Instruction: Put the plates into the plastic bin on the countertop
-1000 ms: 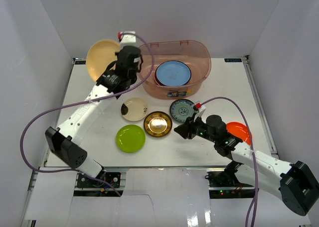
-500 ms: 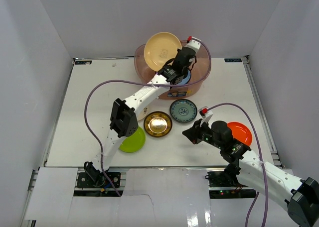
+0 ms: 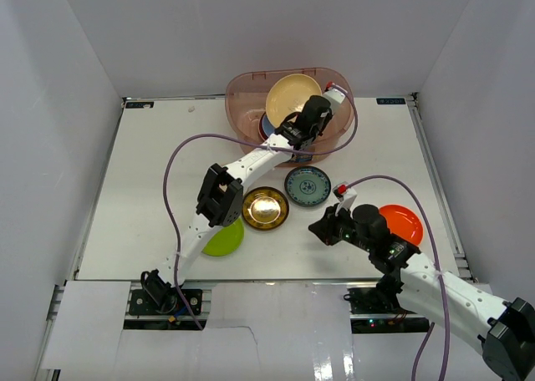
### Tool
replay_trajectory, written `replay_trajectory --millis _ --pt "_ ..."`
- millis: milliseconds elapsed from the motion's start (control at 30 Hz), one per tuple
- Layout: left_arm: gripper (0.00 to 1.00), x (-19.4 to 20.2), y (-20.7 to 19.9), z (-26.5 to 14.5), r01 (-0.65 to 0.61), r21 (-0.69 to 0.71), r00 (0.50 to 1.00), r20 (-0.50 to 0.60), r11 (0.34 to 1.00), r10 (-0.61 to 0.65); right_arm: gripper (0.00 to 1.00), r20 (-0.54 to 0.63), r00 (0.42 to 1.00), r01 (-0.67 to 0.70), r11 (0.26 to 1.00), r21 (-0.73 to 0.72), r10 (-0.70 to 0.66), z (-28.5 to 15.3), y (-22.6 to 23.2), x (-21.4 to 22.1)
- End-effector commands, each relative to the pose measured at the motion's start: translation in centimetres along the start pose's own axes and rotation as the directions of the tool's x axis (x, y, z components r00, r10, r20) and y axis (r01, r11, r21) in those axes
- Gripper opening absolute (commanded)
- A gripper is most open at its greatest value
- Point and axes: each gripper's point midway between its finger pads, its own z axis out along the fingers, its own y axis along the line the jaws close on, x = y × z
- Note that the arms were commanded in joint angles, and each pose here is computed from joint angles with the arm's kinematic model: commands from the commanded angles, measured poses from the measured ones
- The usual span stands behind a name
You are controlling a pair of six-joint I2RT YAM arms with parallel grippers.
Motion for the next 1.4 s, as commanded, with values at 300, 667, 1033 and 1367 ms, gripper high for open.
replay_trajectory --millis 300,667,1033,1367 --pt "0.71 -7.4 3.3 -4.5 0.049 0.037 0.992 0.114 0.998 -0.053 0.27 0.161 0.984 0.051 0.986 0.160 -0.077 -2.3 -1.3 -5.5" --pt "0.72 -11.7 8.4 -21.0 0.367 0.074 0.925 0.080 0.927 -0.373 0.73 0.149 0.989 -0.075 0.770 0.634 -0.026 -5.7 -9.8 -4.8" --pt "0.74 12.2 10.6 -39.8 0.743 -0.176 0.635 -0.120 0.646 -0.763 0.83 0.179 0.982 -0.181 0.529 0.829 0.056 -8.2 -16.0 -2.8" --pt "0.80 25.4 9.8 -42.7 0.713 -0.554 0.399 -0.181 0.429 -0.899 0.83 0.083 0.954 -0.207 0.433 0.877 0.287 -9.0 -20.5 0.6"
